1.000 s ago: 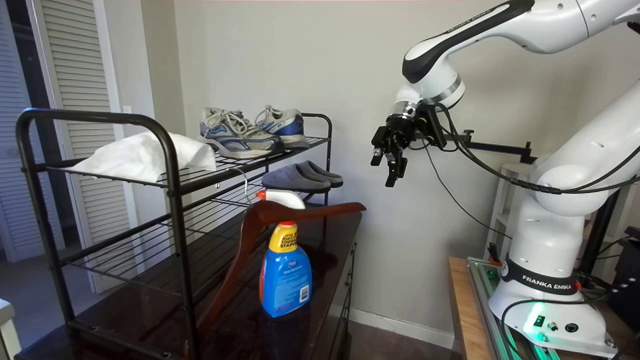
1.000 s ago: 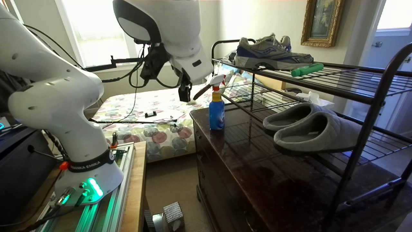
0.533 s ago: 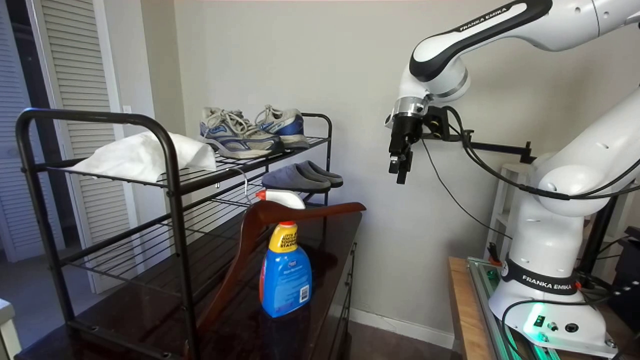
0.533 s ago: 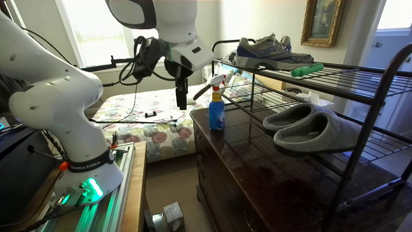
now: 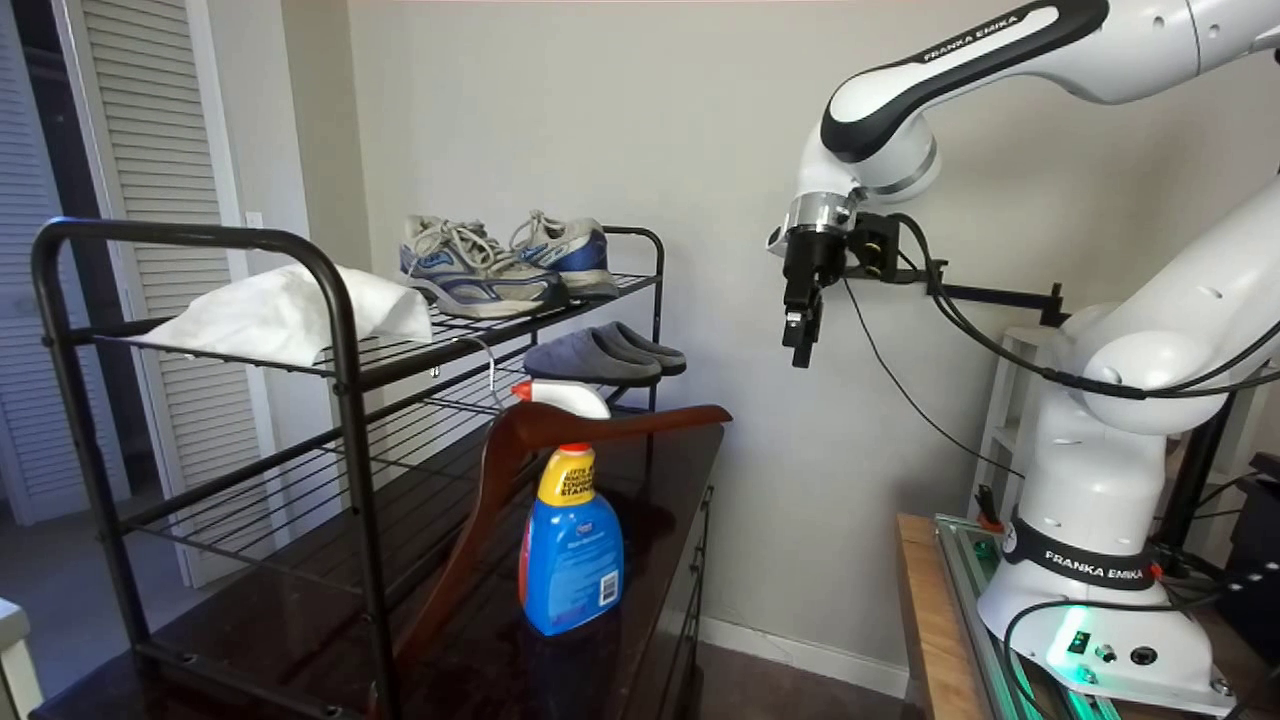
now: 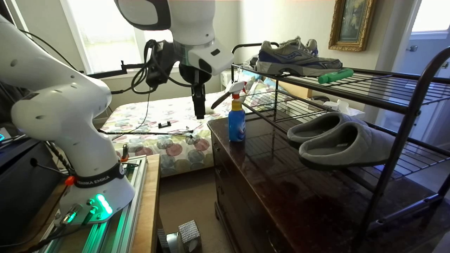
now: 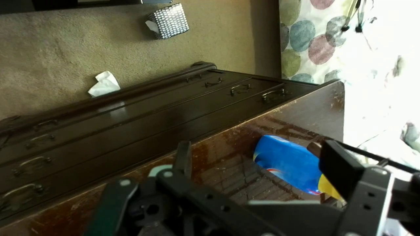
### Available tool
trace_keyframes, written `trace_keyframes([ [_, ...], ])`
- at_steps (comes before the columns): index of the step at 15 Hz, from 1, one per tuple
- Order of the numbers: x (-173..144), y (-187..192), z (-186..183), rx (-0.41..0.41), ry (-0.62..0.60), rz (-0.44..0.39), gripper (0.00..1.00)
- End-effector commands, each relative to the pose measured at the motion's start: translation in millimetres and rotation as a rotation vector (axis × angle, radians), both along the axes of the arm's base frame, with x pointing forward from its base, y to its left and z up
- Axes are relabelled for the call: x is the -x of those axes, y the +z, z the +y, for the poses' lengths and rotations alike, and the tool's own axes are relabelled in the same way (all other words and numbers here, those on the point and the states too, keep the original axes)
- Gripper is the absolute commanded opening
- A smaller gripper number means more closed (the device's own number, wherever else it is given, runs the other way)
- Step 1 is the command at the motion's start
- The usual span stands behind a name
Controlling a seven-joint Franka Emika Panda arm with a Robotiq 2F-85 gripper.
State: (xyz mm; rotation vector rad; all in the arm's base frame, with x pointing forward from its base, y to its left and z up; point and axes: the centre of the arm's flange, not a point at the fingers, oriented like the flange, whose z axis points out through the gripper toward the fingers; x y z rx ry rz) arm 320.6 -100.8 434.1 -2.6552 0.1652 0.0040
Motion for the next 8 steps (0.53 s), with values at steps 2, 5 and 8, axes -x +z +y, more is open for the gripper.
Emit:
trace_keyframes([
  [2,5.0,-1.5,21.6,-0.026,0.243,-0.065,1.00],
  [5,4.0,-0.5,39.2,-0.029,0.401,-0.097,1.00],
  [8,-4.3,2.0,57.4,-0.035,0.556,-0.124,1.00],
])
